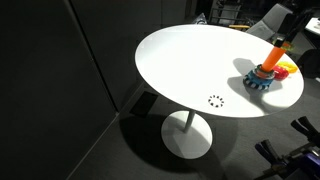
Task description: Put the green ring onto the ring toss
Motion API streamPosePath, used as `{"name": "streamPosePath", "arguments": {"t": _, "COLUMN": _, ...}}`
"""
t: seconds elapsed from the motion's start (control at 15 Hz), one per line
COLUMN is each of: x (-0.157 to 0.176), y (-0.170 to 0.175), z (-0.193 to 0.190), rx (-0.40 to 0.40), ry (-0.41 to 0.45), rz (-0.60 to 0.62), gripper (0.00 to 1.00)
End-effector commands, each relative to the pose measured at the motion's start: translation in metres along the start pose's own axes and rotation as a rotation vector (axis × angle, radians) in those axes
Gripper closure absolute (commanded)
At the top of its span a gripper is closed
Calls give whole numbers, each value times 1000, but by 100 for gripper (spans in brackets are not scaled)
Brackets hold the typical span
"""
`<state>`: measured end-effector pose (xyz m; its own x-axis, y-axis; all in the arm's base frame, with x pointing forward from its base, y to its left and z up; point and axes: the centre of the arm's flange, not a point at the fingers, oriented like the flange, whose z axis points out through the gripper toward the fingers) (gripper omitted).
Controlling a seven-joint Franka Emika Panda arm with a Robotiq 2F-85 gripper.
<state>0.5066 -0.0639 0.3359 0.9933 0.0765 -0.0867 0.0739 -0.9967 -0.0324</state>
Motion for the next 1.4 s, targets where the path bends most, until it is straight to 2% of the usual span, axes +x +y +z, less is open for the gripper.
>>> {"name": "streamPosePath", "arguments": {"t": 0.0, "x": 9, "y": -3, "z": -2, "rx": -13, "ry": 0, "rz": 28, "gripper": 51}}
{"name": "streamPosePath", "arguments": {"t": 0.53, "x": 11, "y": -3, "z": -1, "rx": -56, "ry": -5, "rz": 66, "gripper": 51}}
{"name": "streamPosePath", "arguments": {"t": 0.6, "x": 11, "y": -2, "z": -2, "rx": -60, "ry": -8, "rz": 71, "gripper": 6}}
{"name": "streamPosePath", "arguments": {"t": 0.73, "x": 12, "y": -2, "z": -1, "rx": -64, "ry": -10, "rz": 81, "gripper": 0}}
{"name": "streamPosePath", "arguments": {"t": 1.33, "x": 5, "y": 3, "z": -4, "rx": -33, "ry": -50, "rz": 88, "gripper": 0}}
